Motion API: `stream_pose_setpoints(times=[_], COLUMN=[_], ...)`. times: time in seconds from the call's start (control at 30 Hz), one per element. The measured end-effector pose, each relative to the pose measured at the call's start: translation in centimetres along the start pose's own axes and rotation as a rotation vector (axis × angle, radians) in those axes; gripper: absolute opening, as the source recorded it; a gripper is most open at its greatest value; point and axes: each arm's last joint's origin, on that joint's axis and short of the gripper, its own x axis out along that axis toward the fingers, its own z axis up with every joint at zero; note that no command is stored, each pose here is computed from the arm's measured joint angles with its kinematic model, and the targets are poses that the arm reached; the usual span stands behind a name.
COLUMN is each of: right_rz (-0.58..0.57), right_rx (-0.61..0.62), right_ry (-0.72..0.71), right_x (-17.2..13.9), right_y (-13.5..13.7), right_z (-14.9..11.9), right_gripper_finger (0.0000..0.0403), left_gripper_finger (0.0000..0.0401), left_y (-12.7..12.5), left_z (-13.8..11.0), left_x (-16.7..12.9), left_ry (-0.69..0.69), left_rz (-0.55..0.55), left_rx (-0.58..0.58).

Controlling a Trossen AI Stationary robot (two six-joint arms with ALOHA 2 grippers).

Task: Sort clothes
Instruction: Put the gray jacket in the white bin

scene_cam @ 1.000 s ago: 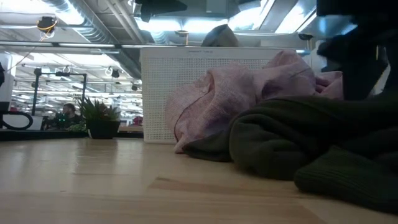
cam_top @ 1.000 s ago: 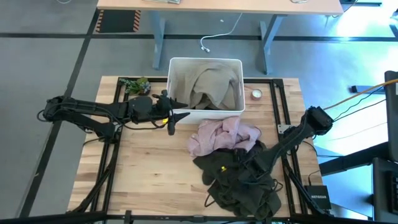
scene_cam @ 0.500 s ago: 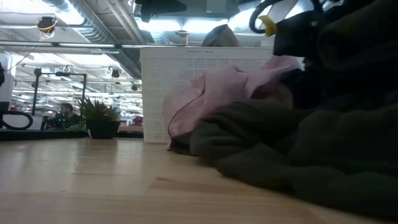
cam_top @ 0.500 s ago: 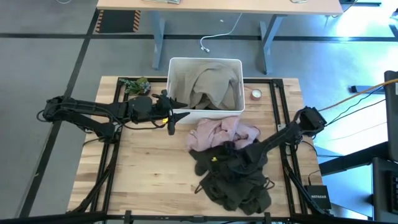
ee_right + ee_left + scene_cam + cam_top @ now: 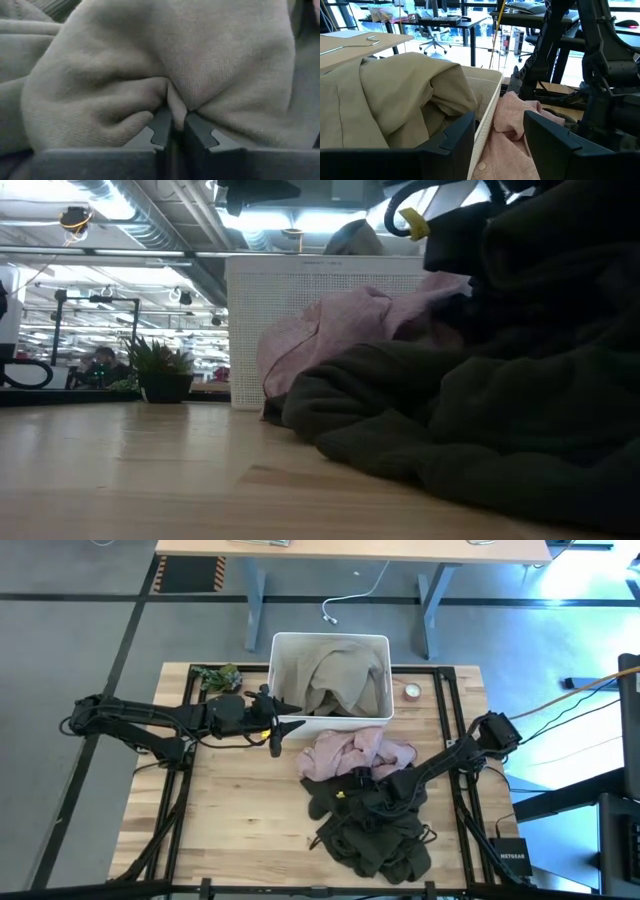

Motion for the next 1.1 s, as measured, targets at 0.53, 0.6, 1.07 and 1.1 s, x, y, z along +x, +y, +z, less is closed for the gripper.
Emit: stream_pose_setpoints(times=[0.53,0.6,1.07,1.1], right_rz=[-0.051,-0.085,-0.468,-0.518], right_rx=[0.002,0.012,0.019,0.03], right_ry=[-0.232,-0.261,-0.551,-0.574], right_x=[-11.8,-13.8,-26.9,-27.9], right_y=[1.8,1.4,-1.9,-2.2], right_z=[5.8,6.7,11.1,11.3], right_gripper_finger=[0.0032,0.0028,0.0021,0.0021], left_gripper_finger=[0.0164,0.0164,0.0164,0.0164], left_y=[0.0,0.0,0.0,0.0], left_z=[0.0,0.0,0.0,0.0], left_x=[0.0,0.0,0.0,0.0], left_ry=[0.0,0.0,-0.001,0.0], left_rz=[0.0,0.0,0.0,0.0], left_rx=[-0.003,-0.003,-0.001,0.0])
